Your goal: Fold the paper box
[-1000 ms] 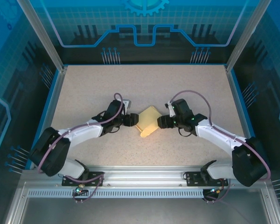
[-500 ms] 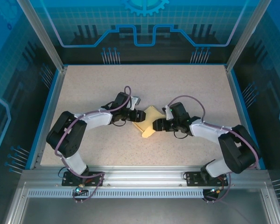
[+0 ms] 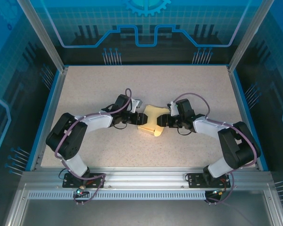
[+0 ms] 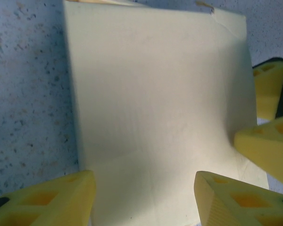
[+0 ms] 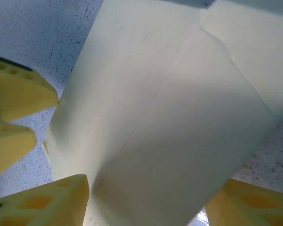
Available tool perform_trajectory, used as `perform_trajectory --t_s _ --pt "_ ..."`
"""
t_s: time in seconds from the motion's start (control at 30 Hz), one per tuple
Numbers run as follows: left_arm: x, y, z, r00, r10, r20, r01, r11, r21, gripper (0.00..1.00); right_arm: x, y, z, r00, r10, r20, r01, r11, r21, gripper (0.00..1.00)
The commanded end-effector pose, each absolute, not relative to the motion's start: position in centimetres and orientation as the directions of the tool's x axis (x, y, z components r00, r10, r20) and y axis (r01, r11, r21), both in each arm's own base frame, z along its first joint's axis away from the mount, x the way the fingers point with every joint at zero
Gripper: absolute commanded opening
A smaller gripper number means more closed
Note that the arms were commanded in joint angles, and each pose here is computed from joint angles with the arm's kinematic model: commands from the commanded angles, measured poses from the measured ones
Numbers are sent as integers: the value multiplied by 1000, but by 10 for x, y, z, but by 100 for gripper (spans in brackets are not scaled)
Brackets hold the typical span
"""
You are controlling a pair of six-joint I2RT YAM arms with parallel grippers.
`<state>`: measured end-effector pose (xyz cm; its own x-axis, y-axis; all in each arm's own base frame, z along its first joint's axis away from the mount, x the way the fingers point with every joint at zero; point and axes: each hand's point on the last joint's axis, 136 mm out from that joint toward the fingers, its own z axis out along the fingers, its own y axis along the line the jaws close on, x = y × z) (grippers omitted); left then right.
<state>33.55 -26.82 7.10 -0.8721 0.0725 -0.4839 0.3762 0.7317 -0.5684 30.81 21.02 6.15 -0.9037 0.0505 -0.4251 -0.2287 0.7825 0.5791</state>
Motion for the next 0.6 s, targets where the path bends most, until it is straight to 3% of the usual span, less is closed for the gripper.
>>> perform_trajectory --t_s 0.0,0.27,0.57 --pt "340 -268 56 -889 84 -450 351 757 -552 58 306 209 60 -904 52 -425 -236 769 595 63" --pt "337 -260 42 -897 91 -433 331 788 -519 53 308 209 49 -914 60 -400 -218 761 611 54" --pt "344 -257 88 -833 35 -552 373 773 -513 57 309 204 49 -912 63 -405 -215 769 602 53"
